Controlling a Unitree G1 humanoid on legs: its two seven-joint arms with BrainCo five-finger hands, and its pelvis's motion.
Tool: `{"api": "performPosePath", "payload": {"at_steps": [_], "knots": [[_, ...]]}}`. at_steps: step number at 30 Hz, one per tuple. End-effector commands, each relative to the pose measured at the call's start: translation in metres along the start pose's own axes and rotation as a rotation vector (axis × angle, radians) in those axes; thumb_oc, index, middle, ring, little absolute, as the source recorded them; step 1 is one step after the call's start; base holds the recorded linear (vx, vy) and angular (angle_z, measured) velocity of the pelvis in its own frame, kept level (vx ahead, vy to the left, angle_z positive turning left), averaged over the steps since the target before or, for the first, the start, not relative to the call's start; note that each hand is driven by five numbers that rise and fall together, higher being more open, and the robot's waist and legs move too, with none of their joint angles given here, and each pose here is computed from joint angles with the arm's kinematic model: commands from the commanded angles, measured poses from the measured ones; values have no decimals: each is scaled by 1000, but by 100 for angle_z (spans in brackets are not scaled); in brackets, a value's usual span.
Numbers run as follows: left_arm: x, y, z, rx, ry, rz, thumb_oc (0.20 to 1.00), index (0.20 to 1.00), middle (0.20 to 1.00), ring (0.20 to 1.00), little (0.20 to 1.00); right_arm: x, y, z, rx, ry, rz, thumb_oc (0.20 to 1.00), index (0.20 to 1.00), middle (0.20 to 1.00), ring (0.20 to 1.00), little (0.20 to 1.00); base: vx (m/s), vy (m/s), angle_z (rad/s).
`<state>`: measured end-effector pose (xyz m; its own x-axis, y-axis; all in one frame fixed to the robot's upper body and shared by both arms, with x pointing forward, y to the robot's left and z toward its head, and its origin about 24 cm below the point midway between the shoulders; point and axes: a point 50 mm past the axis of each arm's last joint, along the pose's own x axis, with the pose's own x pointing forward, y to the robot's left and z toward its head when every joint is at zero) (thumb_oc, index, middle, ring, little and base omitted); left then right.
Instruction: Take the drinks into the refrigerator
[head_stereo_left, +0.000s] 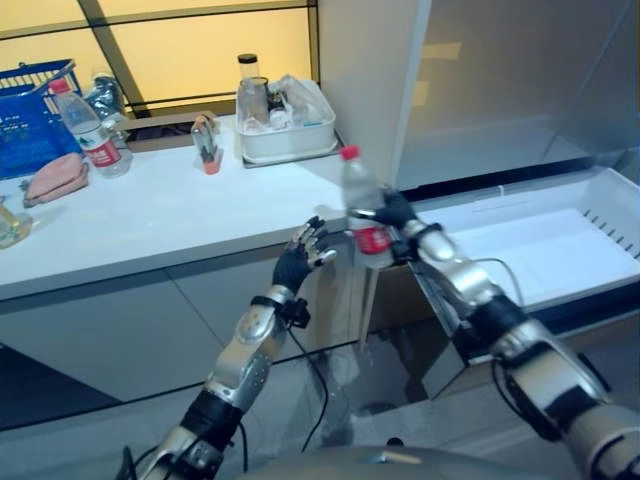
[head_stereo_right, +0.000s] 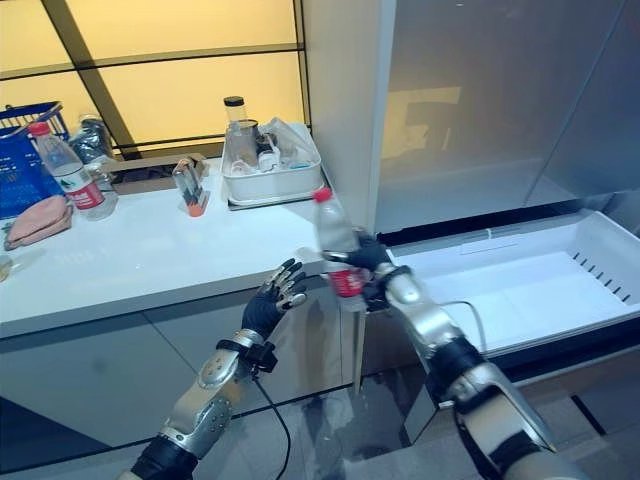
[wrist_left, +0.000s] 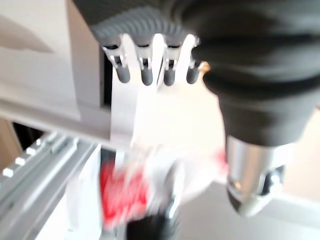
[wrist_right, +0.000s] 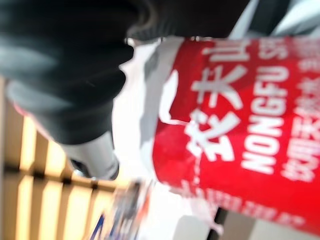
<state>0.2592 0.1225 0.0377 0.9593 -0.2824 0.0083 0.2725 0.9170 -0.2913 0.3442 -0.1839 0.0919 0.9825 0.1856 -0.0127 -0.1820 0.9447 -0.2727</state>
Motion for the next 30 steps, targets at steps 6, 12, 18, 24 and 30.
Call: {"api": "performPosePath", "payload": {"at_steps": [6, 12, 18, 24, 30], "knots": [[-10, 1, 14, 68, -67, -81, 1000, 1000, 1000, 1000, 1000, -22, -68, 99, 100, -519, -257, 200, 200, 200, 200, 200, 0, 0, -1], [-20, 17, 16, 225, -52, -78, 1000, 1000, 1000, 1000, 1000, -52, -108, 103, 55, -569, -398, 200, 200, 200, 200, 200, 2, 0, -5], [-28, 22, 25, 308, -54, -139, 1000, 1000, 1000, 1000, 1000, -61, -135, 97, -17, -505, -462, 200, 200, 200, 200, 200, 1, 0, -1], [-32, 6, 26, 308, -37, -283, 1000, 1000, 1000, 1000, 1000, -46, -158, 65, -137, -238, -491, 200, 200, 200, 200, 200, 0, 0, 0], [-31, -12, 27, 367, -21, -435, 1000, 1000, 1000, 1000, 1000, -32, -174, 42, -207, -22, -543, 200, 200, 200, 200, 200, -3, 1, -1]]}}
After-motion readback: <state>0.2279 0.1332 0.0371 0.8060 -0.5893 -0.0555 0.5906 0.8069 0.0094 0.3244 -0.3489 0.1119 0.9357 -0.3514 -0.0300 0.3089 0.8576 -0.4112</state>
